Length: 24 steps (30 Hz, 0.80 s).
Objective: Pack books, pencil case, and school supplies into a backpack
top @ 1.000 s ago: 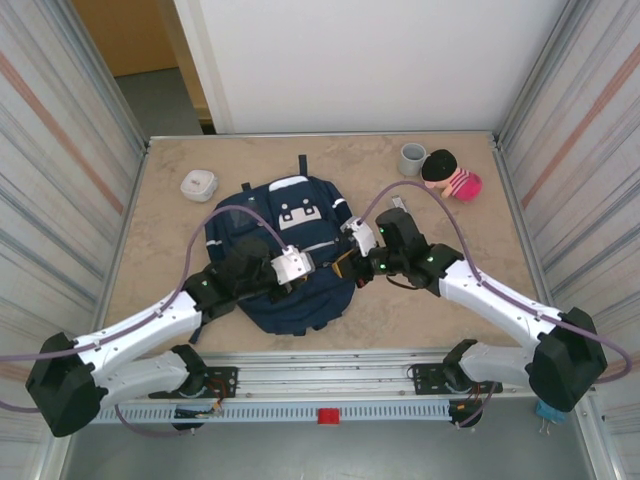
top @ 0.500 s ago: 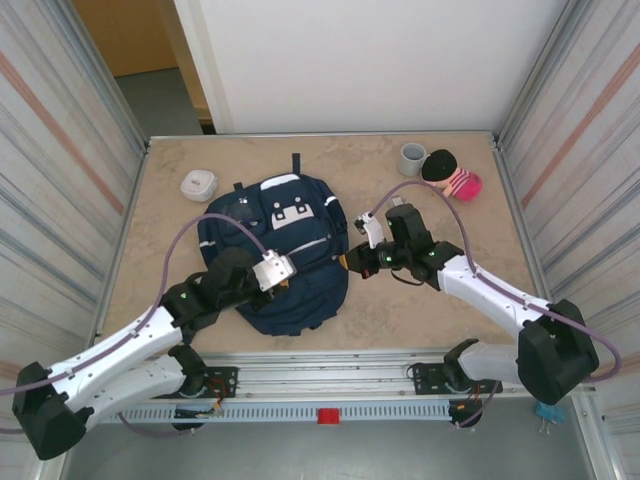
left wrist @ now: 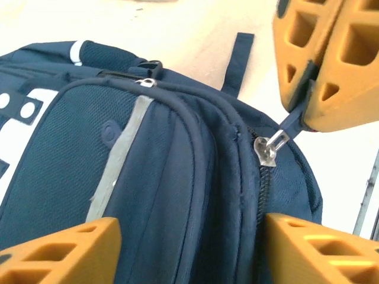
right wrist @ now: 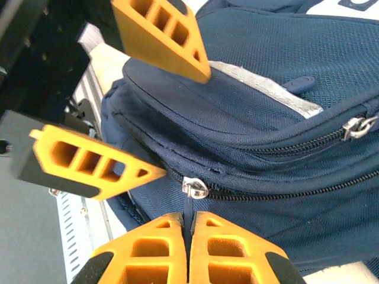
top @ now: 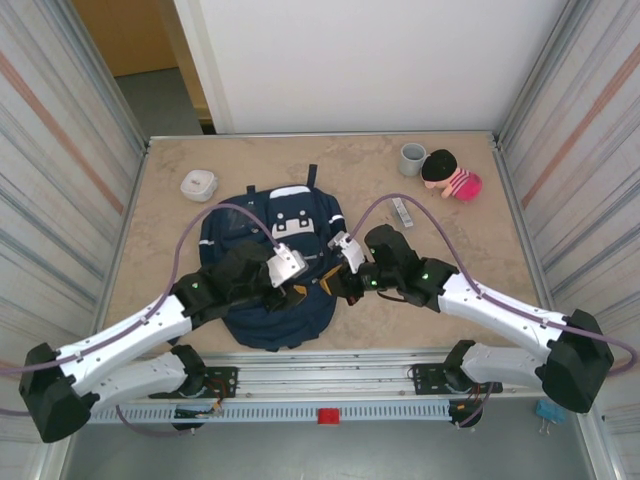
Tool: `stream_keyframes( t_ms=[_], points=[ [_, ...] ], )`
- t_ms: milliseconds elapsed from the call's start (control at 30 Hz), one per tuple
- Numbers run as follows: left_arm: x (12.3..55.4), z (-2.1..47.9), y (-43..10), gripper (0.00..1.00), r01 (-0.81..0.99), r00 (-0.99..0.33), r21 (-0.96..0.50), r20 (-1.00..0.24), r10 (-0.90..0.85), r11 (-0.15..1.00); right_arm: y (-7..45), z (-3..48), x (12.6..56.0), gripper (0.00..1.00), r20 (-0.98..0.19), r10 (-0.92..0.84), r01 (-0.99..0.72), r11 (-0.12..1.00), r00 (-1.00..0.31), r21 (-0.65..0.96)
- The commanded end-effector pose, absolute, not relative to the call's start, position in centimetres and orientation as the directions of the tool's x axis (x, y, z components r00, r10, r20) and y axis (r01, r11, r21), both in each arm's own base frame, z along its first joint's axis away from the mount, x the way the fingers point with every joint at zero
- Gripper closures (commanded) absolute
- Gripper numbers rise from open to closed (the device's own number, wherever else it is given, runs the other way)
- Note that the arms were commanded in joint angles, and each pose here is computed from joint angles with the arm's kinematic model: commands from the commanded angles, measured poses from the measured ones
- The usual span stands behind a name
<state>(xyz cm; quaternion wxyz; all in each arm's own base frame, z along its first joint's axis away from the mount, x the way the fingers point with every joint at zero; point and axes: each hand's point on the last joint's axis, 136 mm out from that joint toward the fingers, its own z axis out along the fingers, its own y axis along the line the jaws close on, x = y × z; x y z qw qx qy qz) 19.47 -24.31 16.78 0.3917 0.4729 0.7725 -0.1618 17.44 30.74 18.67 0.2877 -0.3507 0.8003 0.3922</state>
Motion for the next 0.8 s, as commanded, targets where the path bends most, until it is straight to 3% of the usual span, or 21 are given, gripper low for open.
stream_keyframes(
  t_ms=[0,33,133,200,567,767],
  points=[
    [19.7,17.8,-25.1,0.50,0.870,-0.197,0.145,-0.775,0.601,0.472,30.8,20.9,18.0,1.00,-0.784,-0.278,-0.797,0.448,-0.556,0.406],
    [19.4,17.8,-25.2,0.56,0.876,-0.186,0.146,-0.776,0.603,0.459,30.4,20.5,18.4,1.00,-0.778,-0.274,-0.784,0.473,-0.565,0.402],
    [18.5,18.3,-25.1,0.89,0.896,-0.132,0.159,-0.796,0.591,0.414,28.9,19.3,20.3,1.00,-0.750,-0.232,-0.721,0.547,-0.619,0.425],
    [17.7,19.0,-25.0,0.99,0.908,-0.079,0.179,-0.816,0.572,0.380,27.6,18.4,21.9,1.00,-0.732,-0.181,-0.668,0.590,-0.656,0.453],
    [13.4,22.7,-24.7,1.00,0.945,0.119,0.234,-0.895,0.429,0.227,22.5,13.4,30.6,1.00,-0.658,0.077,-0.375,0.770,-0.749,0.516],
    [12.8,23.9,-24.6,1.00,0.943,0.157,0.254,-0.908,0.388,0.213,23.6,11.9,34.3,1.00,-0.638,0.165,-0.318,0.757,-0.752,0.571]
  ],
)
